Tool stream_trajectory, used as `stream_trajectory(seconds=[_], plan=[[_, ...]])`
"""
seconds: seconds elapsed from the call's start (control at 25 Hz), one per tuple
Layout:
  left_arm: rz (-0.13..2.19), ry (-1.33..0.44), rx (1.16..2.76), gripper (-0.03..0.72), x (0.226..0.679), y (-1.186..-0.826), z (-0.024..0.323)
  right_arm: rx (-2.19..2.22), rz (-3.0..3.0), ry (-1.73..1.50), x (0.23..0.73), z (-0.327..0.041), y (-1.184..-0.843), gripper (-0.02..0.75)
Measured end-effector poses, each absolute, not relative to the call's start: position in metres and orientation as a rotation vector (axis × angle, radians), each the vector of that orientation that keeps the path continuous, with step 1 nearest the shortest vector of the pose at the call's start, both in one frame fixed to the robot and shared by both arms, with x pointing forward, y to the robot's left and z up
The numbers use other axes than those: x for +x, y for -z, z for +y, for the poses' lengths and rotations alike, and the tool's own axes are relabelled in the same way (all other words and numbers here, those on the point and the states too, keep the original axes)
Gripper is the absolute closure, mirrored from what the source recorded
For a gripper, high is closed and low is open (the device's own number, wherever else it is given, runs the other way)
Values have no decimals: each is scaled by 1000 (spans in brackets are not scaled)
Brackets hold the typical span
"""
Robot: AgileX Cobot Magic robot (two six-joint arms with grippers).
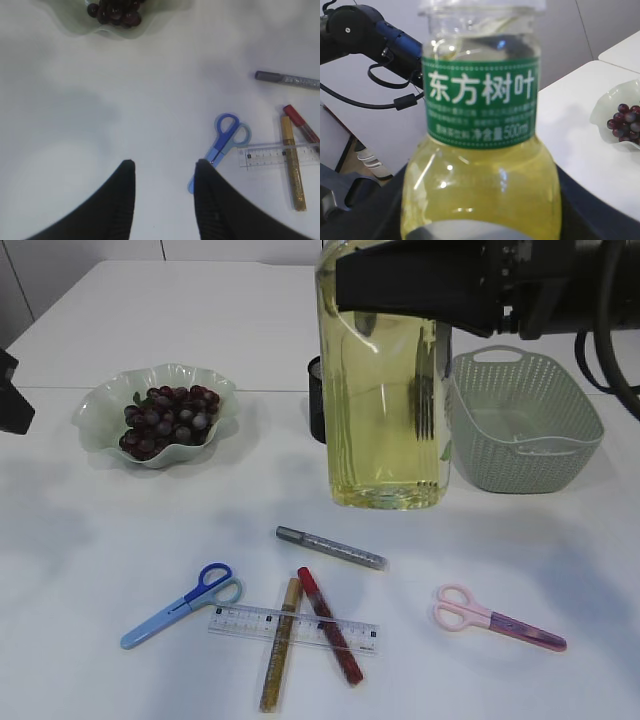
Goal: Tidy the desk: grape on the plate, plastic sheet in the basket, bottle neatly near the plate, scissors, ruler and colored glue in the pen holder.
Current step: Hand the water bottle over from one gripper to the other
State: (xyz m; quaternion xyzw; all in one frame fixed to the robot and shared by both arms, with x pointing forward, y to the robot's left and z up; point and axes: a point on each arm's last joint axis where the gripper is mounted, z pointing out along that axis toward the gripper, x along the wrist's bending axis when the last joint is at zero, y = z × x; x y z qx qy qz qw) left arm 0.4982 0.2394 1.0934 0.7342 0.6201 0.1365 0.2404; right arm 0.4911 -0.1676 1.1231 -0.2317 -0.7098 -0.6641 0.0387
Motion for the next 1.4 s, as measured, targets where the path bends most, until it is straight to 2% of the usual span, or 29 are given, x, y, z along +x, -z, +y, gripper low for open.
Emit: stream_trajectory(seconds=[0.2,0.36,0.64,0.76,0.92,1.12,1.4], plan=[[1651,-428,1903,399,505,-1088,237,-712,-2174,2039,491,-168,-1123,255],[1599,-493,1789,399,505,-1071,235,-714,-2172,2041,491,-168,-1123,256],[1314,-696,1574,399,482,-1047,216,-723,-2177,2045,492,-168,-1123,256],[1233,-722,1477,399,470,-1034,208,-734,-2181,2047,493,-168,-1123,257],[1212,-607,1368,399,459,-1027,197,-745,-2184,2048,494,-168,-1123,257],[914,-417,1269,399,446,-1048,174,-748,-2211,2065,495,-169,-1122,258],[608,-163,1374,399,421,-1053,152,-699,-2245,2094,495,-169,-1123,258]])
